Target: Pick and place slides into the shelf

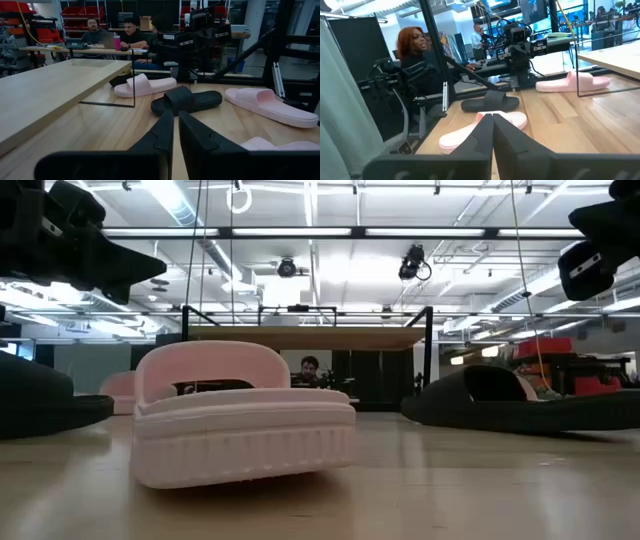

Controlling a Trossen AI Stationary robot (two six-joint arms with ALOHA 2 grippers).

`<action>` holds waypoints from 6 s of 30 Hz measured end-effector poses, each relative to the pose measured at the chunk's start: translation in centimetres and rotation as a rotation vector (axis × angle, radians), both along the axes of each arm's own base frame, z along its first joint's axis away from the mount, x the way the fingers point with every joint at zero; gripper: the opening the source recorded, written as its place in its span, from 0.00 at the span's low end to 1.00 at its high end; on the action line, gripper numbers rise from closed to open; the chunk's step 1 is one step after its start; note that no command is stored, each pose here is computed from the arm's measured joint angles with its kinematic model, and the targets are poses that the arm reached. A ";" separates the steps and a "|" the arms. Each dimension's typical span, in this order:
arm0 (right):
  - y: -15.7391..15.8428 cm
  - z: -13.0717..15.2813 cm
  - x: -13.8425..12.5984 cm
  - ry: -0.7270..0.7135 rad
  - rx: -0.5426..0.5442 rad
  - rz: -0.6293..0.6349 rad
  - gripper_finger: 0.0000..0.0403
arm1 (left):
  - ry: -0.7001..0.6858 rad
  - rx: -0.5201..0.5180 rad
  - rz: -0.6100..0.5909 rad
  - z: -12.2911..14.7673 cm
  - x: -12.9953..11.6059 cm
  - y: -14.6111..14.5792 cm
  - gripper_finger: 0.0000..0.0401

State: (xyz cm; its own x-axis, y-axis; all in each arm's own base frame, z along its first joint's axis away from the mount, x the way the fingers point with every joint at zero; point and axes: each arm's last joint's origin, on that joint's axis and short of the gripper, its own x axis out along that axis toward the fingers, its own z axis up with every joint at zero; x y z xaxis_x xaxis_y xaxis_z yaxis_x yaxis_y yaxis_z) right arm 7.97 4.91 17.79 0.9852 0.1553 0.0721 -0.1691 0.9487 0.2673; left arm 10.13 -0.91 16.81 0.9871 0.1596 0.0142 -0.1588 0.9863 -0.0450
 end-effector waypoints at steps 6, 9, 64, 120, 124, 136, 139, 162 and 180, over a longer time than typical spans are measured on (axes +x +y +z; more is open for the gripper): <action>0.0 0.0 0.0 0.000 0.000 0.000 0.03 | 0.000 0.000 0.000 0.0 0.0 0.0 0.06; 0.0 0.0 0.0 0.000 0.000 0.000 0.03 | 0.000 0.000 0.000 0.0 0.0 0.0 0.07; 0.0 0.0 0.0 0.000 0.000 0.000 0.03 | -0.001 0.000 0.000 0.0 0.0 0.0 0.09; 0.0 0.0 0.0 0.000 0.000 0.000 0.03 | 0.017 -0.331 -0.119 -0.5 0.0 -0.4 0.02; 0.0 0.0 0.0 0.000 0.000 0.000 0.03 | 0.039 -0.377 -0.229 -0.5 0.0 -0.7 0.04; 0.0 0.0 0.0 0.000 0.000 0.000 0.03 | 0.027 -0.289 -0.359 -0.2 0.0 -1.0 0.06; 0.0 0.0 0.0 0.000 0.000 0.000 0.03 | -0.018 -0.276 -0.350 0.2 0.0 -1.0 0.08; 0.0 0.0 0.0 0.000 0.000 0.000 0.03 | 0.591 0.579 0.410 17.7 -3.2 1.8 0.19; 0.0 0.0 0.0 0.001 0.000 0.000 0.03 | 1.217 0.389 0.476 14.1 2.1 1.6 0.50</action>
